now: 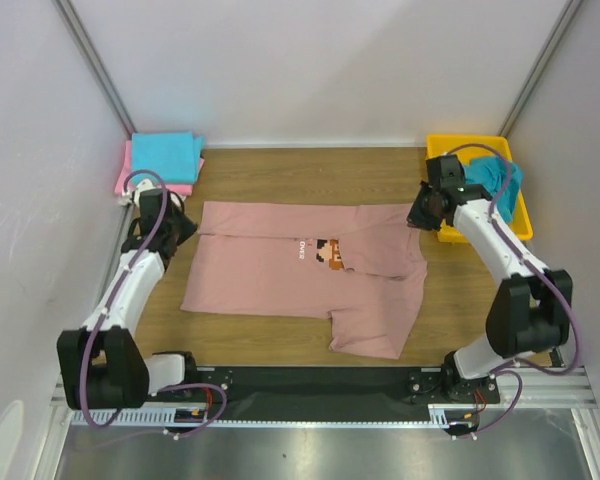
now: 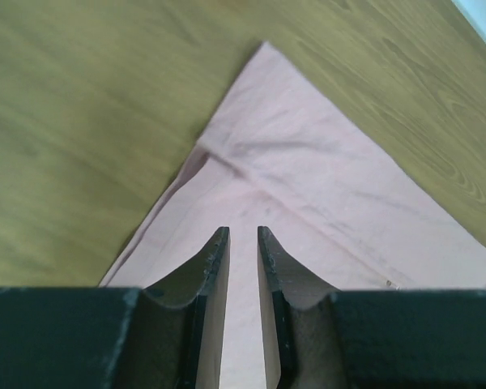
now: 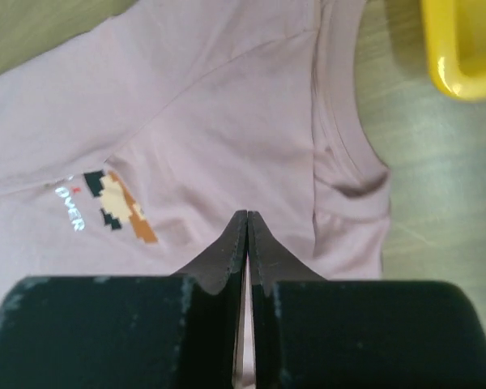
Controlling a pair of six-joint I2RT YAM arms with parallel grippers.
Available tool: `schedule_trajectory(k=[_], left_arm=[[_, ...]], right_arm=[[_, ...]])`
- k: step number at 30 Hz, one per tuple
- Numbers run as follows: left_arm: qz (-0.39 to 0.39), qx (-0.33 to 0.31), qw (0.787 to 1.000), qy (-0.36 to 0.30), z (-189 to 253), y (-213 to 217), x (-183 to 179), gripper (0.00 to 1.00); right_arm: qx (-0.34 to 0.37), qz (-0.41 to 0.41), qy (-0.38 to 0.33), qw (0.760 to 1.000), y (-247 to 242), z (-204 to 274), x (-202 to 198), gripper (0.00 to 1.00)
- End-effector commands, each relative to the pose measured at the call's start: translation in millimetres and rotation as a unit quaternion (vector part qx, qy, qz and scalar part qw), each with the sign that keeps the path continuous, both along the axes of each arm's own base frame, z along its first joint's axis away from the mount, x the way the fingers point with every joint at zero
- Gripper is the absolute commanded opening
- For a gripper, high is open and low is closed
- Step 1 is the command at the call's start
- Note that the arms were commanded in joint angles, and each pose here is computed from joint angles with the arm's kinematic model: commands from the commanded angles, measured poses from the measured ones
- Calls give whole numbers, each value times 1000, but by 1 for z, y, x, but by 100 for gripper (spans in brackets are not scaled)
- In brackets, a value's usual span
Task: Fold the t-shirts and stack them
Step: Fold the tshirt
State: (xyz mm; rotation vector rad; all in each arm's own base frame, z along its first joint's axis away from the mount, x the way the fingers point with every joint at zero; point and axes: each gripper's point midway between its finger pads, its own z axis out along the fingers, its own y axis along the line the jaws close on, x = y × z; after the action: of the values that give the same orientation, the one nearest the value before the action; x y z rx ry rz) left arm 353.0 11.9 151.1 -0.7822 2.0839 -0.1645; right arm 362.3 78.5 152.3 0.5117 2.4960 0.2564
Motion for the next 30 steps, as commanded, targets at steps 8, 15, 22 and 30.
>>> schedule_trajectory(k=[8,15,22,30], left_arm=[[-93,14,996,-3,-13,-42,75,25],[-79,14,996,29,-42,-41,98,25],[-71,0,995,70,-73,-44,124,23],[-62,-24,993,100,-102,-51,146,22]], right_arm=[[-6,15,23,1000,10,-80,64,0],[-15,17,54,998,8,-121,88,0],[-19,4,75,997,-2,-138,98,0],[-15,-11,82,996,-13,-148,112,0]])
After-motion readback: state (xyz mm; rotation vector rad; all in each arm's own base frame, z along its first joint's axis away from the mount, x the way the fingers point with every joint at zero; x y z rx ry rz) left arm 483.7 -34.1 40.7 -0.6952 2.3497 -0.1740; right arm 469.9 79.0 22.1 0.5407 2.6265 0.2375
